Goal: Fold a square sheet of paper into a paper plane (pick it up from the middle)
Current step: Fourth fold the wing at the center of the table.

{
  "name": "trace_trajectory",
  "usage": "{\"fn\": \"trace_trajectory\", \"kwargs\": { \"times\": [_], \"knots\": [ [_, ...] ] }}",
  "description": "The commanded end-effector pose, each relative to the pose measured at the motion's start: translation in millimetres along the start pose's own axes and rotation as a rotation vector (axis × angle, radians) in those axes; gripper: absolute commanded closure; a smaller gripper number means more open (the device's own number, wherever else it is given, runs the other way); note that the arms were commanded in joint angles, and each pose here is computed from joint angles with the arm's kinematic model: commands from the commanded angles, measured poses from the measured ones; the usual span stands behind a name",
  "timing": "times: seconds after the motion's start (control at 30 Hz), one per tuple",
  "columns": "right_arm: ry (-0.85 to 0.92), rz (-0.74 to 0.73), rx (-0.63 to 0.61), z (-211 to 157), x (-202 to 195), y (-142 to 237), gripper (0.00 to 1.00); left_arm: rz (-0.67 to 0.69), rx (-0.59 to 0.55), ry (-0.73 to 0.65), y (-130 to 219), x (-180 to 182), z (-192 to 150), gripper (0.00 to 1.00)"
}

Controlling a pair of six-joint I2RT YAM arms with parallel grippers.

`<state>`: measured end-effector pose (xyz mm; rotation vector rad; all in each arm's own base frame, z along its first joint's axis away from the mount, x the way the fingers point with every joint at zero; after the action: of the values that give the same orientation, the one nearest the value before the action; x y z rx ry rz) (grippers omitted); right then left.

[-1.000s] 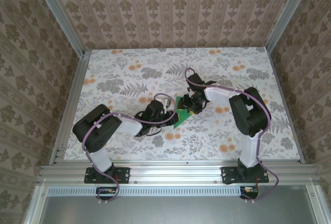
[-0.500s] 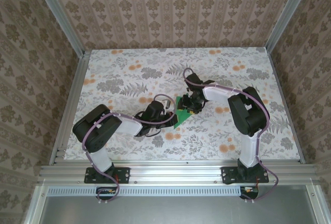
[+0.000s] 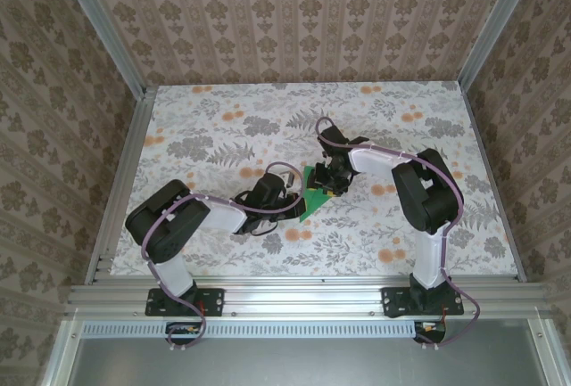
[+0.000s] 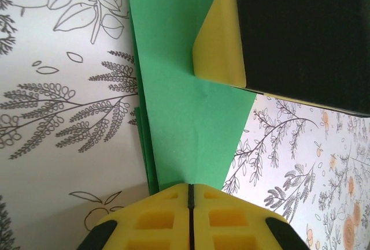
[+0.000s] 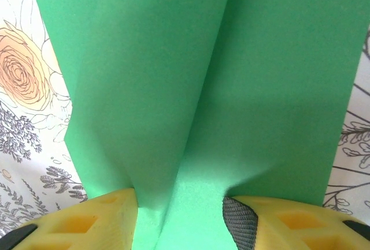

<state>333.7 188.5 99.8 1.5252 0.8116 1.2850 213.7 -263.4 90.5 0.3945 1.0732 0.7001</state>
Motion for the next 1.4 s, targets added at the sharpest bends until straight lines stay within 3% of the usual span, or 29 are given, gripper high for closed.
{"fn": "trace_trajectory", "kwargs": {
  "times": [0.0, 0.53, 0.8, 1.37],
  "knots": [
    [-0.053, -0.422, 0.097, -23.0, -72.0, -60.9, 0.48, 0.022, -0.011, -0.03, 2.3, -4.7, 1.6, 0.91],
    [-0.044, -0.483, 0.104, -25.8, -76.2, -70.9, 0.48, -0.05, -0.075, -0.039, 19.6, -18.8, 10.1, 0.87],
    [-0.054, -0.484, 0.105, -25.9, -77.1, -72.5, 0.48, -0.087, -0.028, -0.04, 8.9, -21.2, 7.8, 0.88],
    [-0.055, -0.491, 0.11, -26.5, -79.1, -76.2, 0.48, -0.005, 0.03, -0.011, -1.2, -8.1, -3.3, 0.88]
  ]
}}
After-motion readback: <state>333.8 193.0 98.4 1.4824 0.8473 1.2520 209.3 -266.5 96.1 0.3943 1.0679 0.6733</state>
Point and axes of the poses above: each hand's point on the last joint's axis, 136 mm out from that joint toward the fingers, its own y axis back along the fingers, its own x axis along the line the jaws close on, z = x × y, the point moved 10 cm from there along y, back along the fingers, and after that the axes turned 2 degrees about -y, right-handed, at the moved point
